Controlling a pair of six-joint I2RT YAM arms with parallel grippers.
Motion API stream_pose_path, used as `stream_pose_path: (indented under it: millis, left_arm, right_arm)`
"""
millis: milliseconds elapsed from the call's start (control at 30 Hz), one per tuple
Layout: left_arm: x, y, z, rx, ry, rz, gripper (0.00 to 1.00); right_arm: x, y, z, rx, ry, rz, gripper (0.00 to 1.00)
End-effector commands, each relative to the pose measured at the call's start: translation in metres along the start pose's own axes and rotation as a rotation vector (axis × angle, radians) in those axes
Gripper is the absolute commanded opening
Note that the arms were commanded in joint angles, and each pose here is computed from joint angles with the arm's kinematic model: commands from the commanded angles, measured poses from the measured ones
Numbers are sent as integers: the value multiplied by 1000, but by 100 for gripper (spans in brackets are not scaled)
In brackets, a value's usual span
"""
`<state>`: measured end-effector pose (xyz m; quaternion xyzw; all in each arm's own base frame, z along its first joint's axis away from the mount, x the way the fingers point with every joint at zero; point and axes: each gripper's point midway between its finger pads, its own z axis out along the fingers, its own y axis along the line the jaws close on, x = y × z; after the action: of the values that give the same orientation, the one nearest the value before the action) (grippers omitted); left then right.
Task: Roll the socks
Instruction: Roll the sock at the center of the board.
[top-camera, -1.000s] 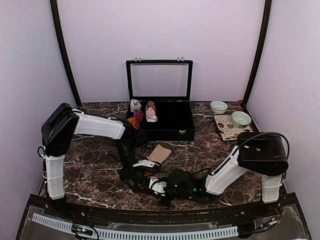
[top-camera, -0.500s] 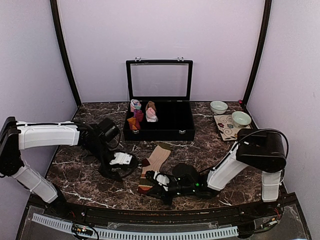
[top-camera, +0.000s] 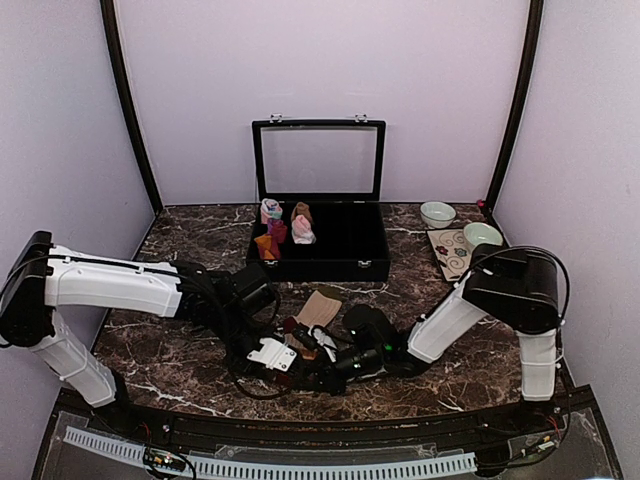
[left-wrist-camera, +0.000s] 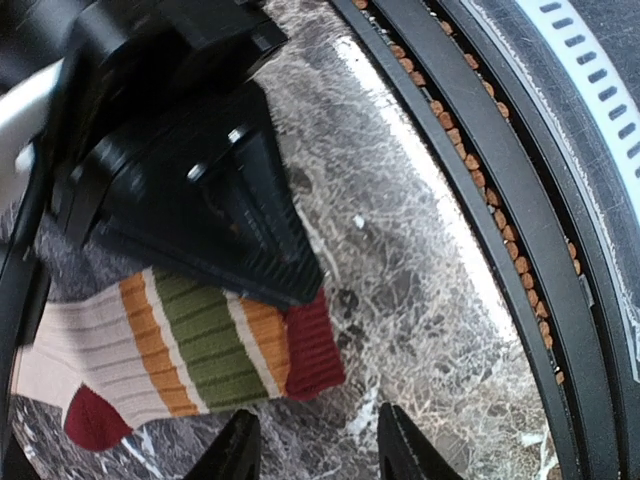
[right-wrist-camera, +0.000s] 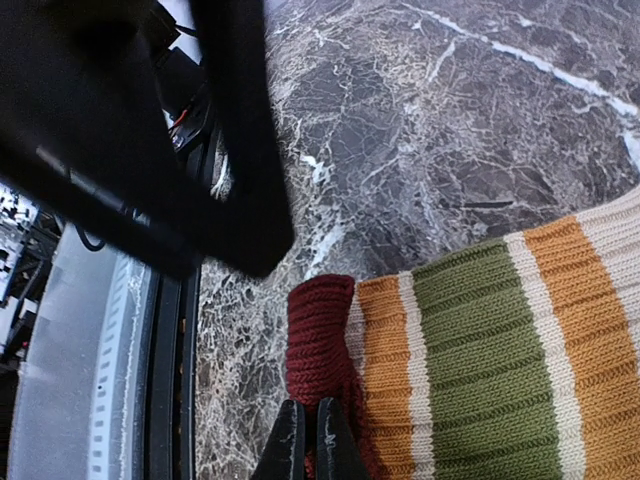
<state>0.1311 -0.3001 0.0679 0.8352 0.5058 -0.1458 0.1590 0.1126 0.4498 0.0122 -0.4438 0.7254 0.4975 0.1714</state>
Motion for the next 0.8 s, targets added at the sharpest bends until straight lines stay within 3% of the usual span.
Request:
stream_pose_path:
  millis: [0, 100, 400, 567, 767]
  left_arm:
    - [-2, 1, 10, -9, 27, 3, 36]
    - [6, 5, 17, -34, 52, 7, 31]
    - [9, 6, 25, -54, 48, 12, 29]
    - [-10, -1, 12, -20, -5, 6, 34]
    - [-6, -24, 25, 23, 30, 35, 36]
  right_arm:
    - [128, -46, -20, 172, 371, 404, 0]
    - [127, -48, -20, 174, 370, 423, 0]
    - [125, -50, -23, 177, 373, 430, 0]
    - [129, -51, -25, 178, 382, 437, 0]
    - [128, -53, -27, 182, 382, 438, 0]
